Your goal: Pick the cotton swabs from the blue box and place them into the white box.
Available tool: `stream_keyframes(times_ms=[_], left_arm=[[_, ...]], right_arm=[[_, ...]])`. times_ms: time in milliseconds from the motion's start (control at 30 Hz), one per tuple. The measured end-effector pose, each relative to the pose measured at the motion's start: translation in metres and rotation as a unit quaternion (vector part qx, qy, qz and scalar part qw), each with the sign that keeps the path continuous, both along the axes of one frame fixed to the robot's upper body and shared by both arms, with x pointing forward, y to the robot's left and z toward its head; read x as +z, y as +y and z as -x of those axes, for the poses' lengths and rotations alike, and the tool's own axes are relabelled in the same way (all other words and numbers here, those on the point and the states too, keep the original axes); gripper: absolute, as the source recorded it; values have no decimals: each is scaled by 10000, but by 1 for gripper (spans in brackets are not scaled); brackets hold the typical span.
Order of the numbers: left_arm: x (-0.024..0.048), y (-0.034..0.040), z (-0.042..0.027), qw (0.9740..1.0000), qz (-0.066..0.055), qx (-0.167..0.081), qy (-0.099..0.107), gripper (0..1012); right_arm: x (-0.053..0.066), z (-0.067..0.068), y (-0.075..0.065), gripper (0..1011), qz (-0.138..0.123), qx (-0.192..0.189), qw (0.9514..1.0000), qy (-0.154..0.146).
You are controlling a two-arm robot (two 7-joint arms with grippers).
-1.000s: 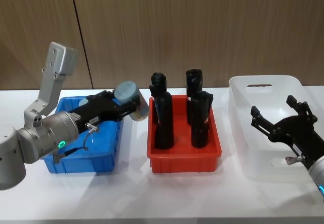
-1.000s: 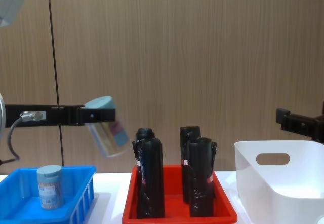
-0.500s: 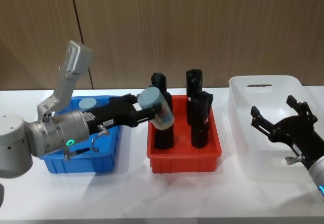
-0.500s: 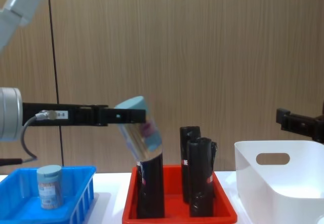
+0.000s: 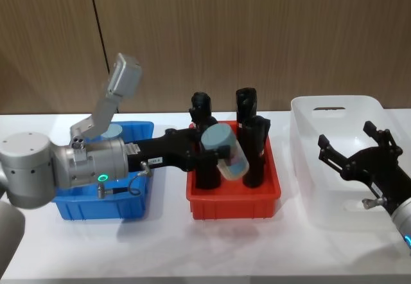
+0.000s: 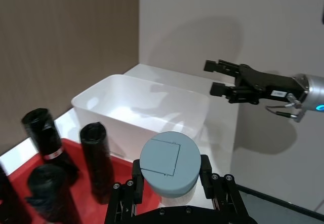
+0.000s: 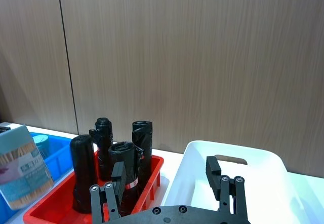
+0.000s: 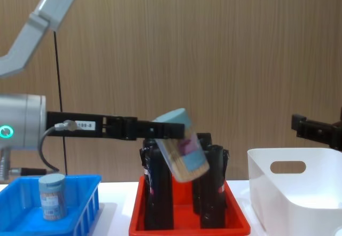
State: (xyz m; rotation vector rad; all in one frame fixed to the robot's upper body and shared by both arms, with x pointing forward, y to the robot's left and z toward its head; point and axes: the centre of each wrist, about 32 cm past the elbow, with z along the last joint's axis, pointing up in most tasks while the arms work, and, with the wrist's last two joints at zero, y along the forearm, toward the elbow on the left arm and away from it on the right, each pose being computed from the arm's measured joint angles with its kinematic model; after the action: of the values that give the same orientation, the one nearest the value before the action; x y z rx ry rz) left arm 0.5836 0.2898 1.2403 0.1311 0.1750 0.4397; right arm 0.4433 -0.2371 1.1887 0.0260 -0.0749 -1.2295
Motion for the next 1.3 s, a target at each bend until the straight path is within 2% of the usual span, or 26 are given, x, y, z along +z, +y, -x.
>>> stream_keyframes(times_ms=[167, 467, 800, 1133, 1300], left_arm=[[-18, -46, -80, 9996, 9, -284, 10, 659], [-31, -102, -165, 9985, 32, -552, 10, 659], [-39, -128, -202, 9977, 41, -681, 13, 659], [-42, -142, -222, 9972, 43, -748, 14, 659], [-41, -145, -227, 9971, 44, -763, 13, 659]], right_arm=[[0, 0, 0, 1001, 0, 0, 10000, 0], [0, 0, 0, 1001, 0, 0, 10000, 0], [5, -2, -6, 1001, 15, 62, 10000, -8], [71, -32, -66, 1001, 107, 472, 9988, 7], [143, -62, -109, 1001, 126, 753, 9970, 94]])
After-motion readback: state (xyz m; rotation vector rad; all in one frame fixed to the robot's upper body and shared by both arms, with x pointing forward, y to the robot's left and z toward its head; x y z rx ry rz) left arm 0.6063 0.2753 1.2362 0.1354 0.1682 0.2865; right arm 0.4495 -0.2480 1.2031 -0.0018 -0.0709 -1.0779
